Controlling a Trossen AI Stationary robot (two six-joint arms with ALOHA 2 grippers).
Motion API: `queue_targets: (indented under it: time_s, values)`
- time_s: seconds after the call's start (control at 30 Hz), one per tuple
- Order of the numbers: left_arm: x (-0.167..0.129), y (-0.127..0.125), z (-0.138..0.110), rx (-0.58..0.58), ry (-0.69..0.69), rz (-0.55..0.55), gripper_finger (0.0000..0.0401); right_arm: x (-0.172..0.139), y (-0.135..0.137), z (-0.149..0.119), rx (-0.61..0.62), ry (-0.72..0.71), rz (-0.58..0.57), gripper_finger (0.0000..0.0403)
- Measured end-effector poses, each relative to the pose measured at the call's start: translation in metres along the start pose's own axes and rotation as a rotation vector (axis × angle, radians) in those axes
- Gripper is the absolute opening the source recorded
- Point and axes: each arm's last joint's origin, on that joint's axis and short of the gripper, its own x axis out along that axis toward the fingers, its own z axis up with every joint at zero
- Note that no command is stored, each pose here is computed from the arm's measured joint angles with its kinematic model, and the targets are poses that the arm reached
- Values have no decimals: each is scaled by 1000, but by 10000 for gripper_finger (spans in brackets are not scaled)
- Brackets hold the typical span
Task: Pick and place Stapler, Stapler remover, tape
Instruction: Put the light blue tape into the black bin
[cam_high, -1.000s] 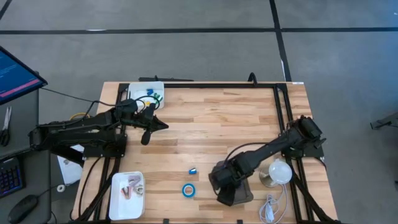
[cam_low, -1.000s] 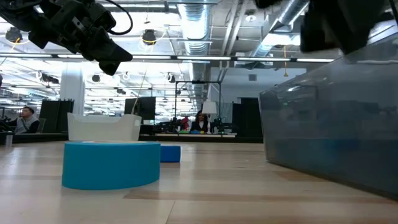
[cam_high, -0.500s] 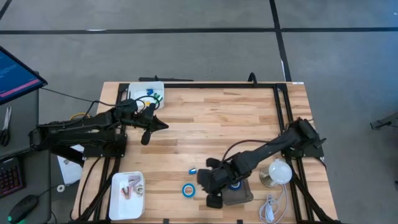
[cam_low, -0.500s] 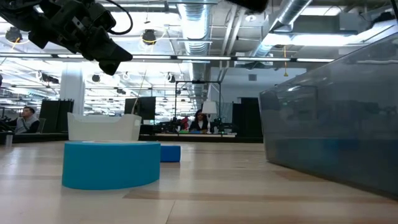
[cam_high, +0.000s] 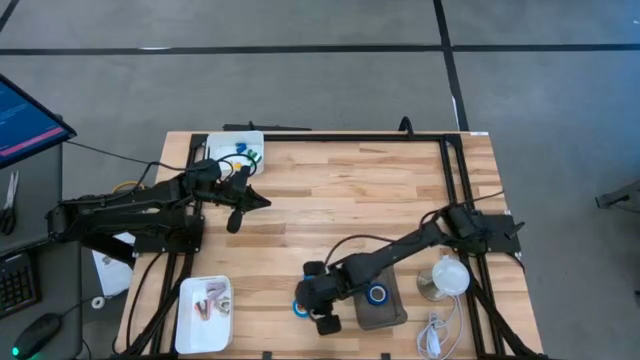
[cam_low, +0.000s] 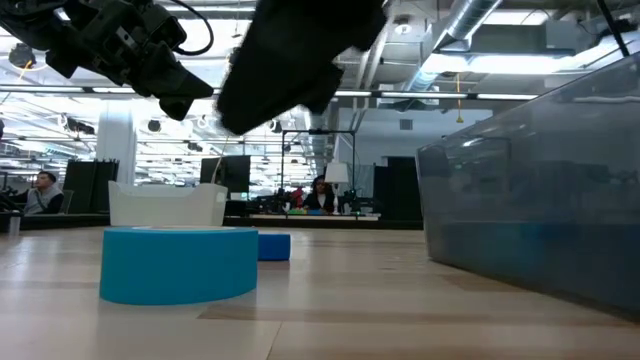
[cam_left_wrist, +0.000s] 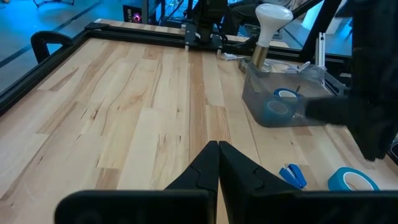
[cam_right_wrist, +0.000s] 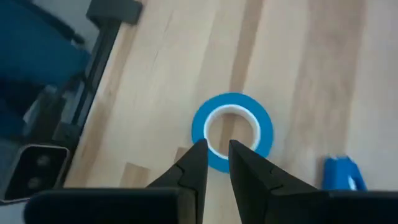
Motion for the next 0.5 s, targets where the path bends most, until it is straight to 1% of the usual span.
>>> queue_targets:
  time_s: [0.13, 0.2, 0.37, 0.5]
  values:
    - [0, 0, 0, 0, 0, 0, 3, 24, 3, 1, -139, 35, 46, 58]
    - [0, 0, 0, -1, 0, 0, 3, 32, 4, 3, -180, 51, 56, 58]
    - [0, 0, 0, 0, -1, 0, 3, 38, 3, 3, -187, 146, 47, 58]
    - [0, 0, 0, 0, 0, 0, 3, 38, 2, 5, -192, 156, 43, 58]
